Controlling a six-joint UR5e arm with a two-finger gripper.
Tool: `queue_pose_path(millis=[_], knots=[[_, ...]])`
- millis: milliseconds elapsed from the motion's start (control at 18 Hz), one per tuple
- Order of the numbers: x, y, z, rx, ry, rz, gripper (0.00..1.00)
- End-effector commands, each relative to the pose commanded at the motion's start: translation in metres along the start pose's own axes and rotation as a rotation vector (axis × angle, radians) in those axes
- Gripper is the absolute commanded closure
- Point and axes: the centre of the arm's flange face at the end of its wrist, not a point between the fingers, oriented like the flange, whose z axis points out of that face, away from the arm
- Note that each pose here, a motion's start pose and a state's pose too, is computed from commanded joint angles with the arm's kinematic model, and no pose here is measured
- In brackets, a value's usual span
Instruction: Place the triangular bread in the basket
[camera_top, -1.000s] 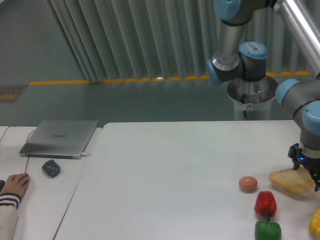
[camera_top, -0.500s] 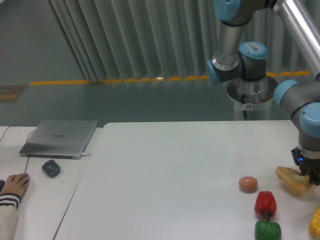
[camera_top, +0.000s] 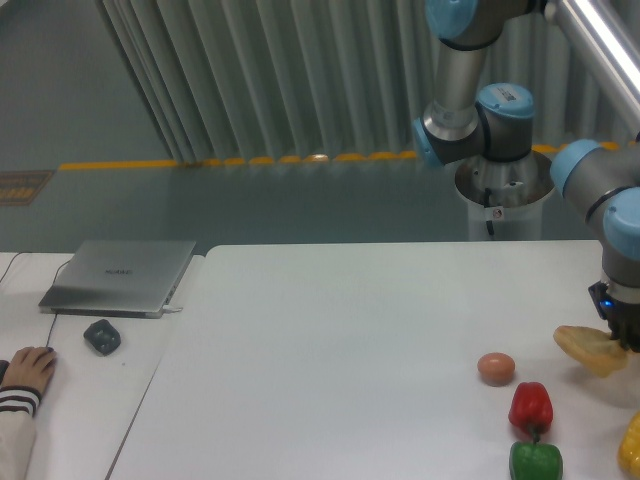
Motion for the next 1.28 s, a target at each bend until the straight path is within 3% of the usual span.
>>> queue_pose_path(millis=[444, 667, 833, 1167, 1222, 1278], knots=[[-0.013, 0.079, -0.026, 0.017, -0.036, 0.297, 0.94], [-0.022, 0.131, -0.019, 0.019, -0.027, 0.444, 0.93], [-0.027, 0.151, -0.013, 0.018, -0.027, 0.533, 0.92], [-0.035, 0.163, -0.001, 0.015, -0.032, 0.578, 0.75], [-0.037, 0.167, 0.001, 0.012, -0.039, 0.588, 0.67], [-0.038, 0.173, 0.004, 0.012, -0.043, 0.597, 0.51]])
